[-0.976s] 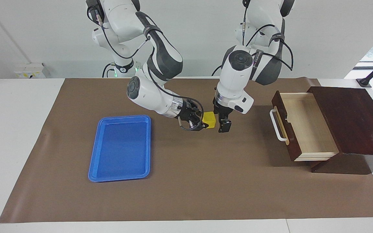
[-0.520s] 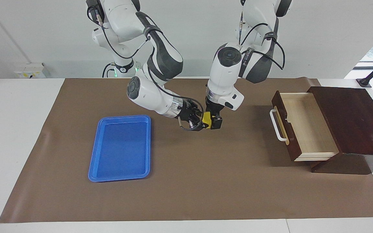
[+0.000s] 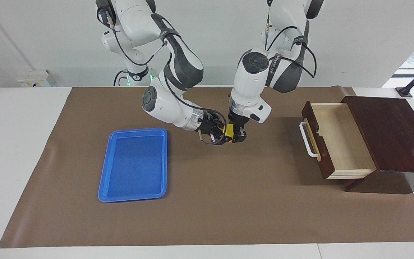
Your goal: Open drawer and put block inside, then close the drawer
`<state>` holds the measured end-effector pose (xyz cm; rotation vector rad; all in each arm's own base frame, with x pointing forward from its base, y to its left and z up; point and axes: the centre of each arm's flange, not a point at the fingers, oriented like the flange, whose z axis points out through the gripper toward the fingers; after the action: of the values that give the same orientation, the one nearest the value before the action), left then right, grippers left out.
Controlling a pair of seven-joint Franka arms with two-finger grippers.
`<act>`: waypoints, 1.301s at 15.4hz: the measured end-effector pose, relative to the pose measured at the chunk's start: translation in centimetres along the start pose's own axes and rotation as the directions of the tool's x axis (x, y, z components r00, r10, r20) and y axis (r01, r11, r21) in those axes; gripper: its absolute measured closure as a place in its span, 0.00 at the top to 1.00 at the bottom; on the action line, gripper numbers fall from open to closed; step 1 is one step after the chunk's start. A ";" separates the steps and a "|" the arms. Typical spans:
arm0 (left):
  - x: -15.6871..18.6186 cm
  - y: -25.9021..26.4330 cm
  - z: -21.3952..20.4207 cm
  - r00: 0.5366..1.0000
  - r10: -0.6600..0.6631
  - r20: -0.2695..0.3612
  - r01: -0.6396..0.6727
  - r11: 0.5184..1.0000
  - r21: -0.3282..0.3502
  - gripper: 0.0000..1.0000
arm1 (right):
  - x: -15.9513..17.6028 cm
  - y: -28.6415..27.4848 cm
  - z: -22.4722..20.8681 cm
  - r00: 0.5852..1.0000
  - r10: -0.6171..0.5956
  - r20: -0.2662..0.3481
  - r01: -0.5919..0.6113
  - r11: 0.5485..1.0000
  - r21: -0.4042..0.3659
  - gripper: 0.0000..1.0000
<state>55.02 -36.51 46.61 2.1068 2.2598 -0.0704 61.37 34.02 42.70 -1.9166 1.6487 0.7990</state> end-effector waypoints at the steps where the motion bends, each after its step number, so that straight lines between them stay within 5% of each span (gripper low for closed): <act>1: 0.0 0.0 0.0 1.000 0.000 0.000 0.000 1.000 0.000 0.56 | 0.0 0.0 0.0 1.000 0.000 0.000 0.000 1.000 0.000 0.56; 5: 1.2 0.8 -0.1 0.999 -0.032 -0.009 0.032 0.999 0.006 0.56 | 0.1 -0.4 -0.7 0.999 0.041 0.001 -0.041 0.999 0.025 0.60; 9: 5.9 2.9 -0.9 0.995 -0.087 -0.047 0.088 0.995 0.042 0.56 | 1.0 -1.2 -2.4 0.998 0.068 -0.001 -0.068 0.996 0.055 0.94; 11: 8.8 3.4 -3.5 0.993 -0.101 -0.059 0.104 0.993 0.046 0.56 | 1.9 -1.6 -3.6 0.997 0.072 -0.019 -0.071 0.995 0.072 1.00; 13: 14.3 4.6 -7.7 0.992 -0.119 -0.051 0.121 0.992 0.025 0.56 | 4.2 -2.1 -6.6 0.997 0.041 -0.068 -0.037 0.997 0.062 1.00; 16: 25.7 6.0 -12.9 0.994 -0.096 -0.044 0.096 0.995 -0.001 0.56 | 7.5 -1.7 -13.0 0.971 -0.196 -0.139 0.190 0.980 -0.054 1.00; 18: 33.6 6.4 -13.2 0.999 -0.024 -0.047 0.025 1.000 0.012 0.56 | 9.7 -1.0 -16.2 0.916 -0.363 -0.171 0.340 0.929 -0.148 1.00; 20: 39.6 6.2 -11.8 0.998 0.035 -0.044 -0.033 0.999 0.030 0.56 | 11.8 -0.1 -18.6 0.812 -0.549 -0.196 0.492 0.826 -0.276 1.00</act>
<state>58.39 4.19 55.66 2.1816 2.2597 -0.0560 64.87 12.86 47.69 -2.5644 1.0868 0.5146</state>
